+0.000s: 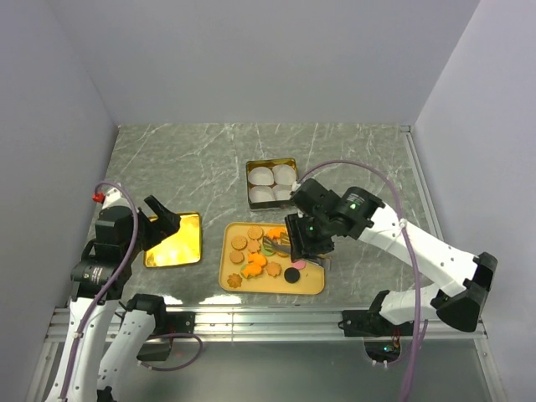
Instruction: Pack the cookies
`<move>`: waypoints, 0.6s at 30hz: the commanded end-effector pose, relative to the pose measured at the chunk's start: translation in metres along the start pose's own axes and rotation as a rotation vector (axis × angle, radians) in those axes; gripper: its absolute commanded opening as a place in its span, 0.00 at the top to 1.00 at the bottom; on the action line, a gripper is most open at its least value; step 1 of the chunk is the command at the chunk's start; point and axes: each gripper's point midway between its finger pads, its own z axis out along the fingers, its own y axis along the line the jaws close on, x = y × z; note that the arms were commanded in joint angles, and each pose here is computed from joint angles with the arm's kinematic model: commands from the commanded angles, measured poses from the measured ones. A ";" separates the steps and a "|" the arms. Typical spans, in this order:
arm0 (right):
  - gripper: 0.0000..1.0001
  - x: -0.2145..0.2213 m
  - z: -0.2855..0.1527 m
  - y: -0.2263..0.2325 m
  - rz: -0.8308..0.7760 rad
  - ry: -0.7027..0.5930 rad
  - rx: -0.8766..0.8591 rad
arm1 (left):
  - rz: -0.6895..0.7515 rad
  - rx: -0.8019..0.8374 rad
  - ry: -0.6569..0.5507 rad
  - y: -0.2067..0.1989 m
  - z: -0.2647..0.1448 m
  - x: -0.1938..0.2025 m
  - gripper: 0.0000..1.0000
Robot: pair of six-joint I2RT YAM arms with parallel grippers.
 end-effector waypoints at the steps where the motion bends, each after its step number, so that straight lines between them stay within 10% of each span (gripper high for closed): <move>1: 0.44 -0.004 0.009 0.011 0.003 -0.008 -0.022 | 0.011 0.048 -0.022 -0.010 0.001 -0.005 0.01; 18: 0.44 -0.010 0.050 0.006 -0.072 0.053 0.096 | 0.025 0.056 -0.009 -0.010 0.000 -0.001 0.01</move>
